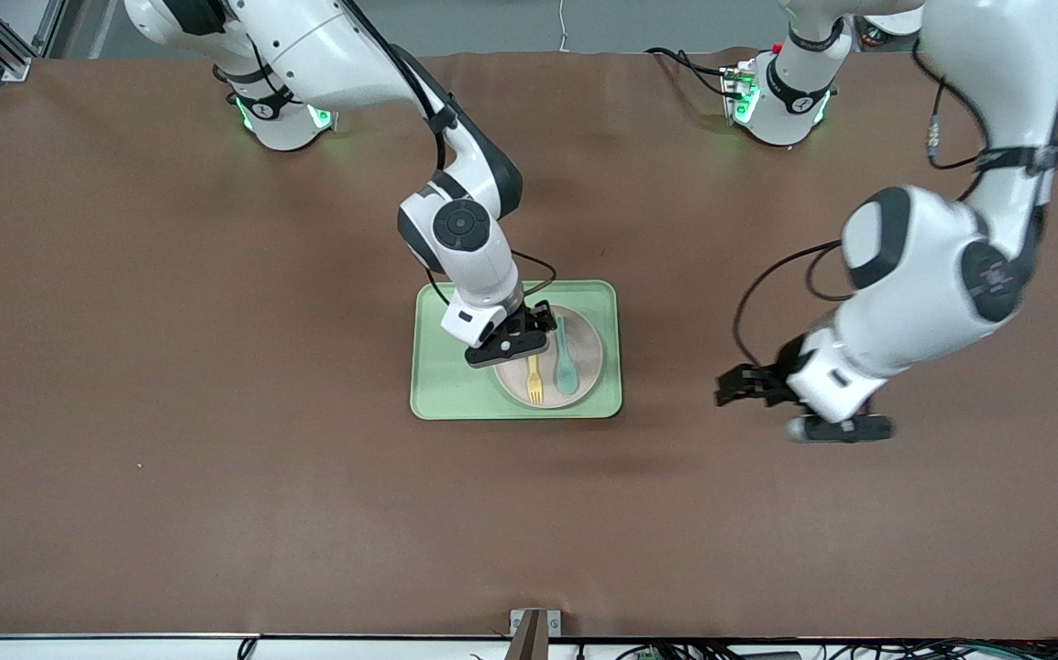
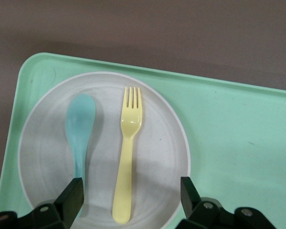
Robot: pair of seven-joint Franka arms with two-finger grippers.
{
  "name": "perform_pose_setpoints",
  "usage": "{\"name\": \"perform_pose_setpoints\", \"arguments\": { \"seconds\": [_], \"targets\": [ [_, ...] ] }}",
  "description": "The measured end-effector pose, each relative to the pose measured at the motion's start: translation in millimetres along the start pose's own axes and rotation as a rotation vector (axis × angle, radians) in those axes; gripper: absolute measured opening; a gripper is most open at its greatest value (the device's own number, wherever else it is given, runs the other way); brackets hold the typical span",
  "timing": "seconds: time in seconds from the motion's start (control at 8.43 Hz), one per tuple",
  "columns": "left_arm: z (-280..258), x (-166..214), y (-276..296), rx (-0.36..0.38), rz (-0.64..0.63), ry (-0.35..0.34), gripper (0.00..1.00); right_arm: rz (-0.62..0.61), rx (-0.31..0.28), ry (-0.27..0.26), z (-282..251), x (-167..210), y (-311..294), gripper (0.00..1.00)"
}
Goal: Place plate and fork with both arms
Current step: 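Withdraw the left gripper while the right gripper lowers onto the yellow fork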
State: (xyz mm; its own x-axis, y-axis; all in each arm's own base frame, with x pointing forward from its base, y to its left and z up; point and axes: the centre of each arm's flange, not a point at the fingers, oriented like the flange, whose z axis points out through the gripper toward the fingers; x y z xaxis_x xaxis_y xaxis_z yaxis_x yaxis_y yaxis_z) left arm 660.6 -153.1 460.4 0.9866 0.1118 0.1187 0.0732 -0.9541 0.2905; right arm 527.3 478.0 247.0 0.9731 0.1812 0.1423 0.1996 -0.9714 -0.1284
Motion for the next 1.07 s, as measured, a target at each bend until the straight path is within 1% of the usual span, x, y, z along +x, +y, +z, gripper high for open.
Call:
{"name": "perform_pose_setpoints", "arguments": {
  "seconds": [0.12, 0.24, 0.36, 0.47, 0.71, 0.83, 0.95, 1.07],
  "targets": [
    [-30.8, 0.0, -20.2, 0.015, -0.026, 0.041, 0.95, 0.001, -0.002, -0.001, 4.9, 1.5, 0.3, 0.88],
    [-58.1, -3.3, -38.2, 0.042, -0.044, 0.069, 0.97, 0.002, -0.005, -0.003, 10.8, 2.9, 0.5, 0.83],
    [-86.8, -11.4, -53.2, 0.087, -0.054, 0.07, 1.0, 0.002, -0.006, -0.004, 18.1, 5.6, 0.1, 0.8],
    [-116.8, -24.8, -56.2, 0.129, -0.051, 0.06, 1.0, 0.008, -0.007, -0.003, 26.5, 9.1, -0.9, 0.79],
    [-169.5, -57.4, -46.0, 0.201, -0.029, 0.057, 1.0, 0.026, -0.01, -0.007, 39.3, 11.1, -1.7, 0.77],
    [-185.7, -72.4, -41.2, 0.222, -0.017, 0.055, 1.0, 0.027, -0.013, -0.012, 44.0, 9.5, -1.5, 0.76],
    [-194.1, -86.4, -40.6, 0.239, -0.007, 0.056, 1.0, 0.025, -0.015, -0.017, 47.9, 7.1, -2.7, 0.72],
    [-197.7, -100.4, -43.4, 0.243, 0.002, 0.053, 1.0, 0.024, -0.017, -0.021, 51.0, 5.3, -4.0, 0.63]
  ]
}}
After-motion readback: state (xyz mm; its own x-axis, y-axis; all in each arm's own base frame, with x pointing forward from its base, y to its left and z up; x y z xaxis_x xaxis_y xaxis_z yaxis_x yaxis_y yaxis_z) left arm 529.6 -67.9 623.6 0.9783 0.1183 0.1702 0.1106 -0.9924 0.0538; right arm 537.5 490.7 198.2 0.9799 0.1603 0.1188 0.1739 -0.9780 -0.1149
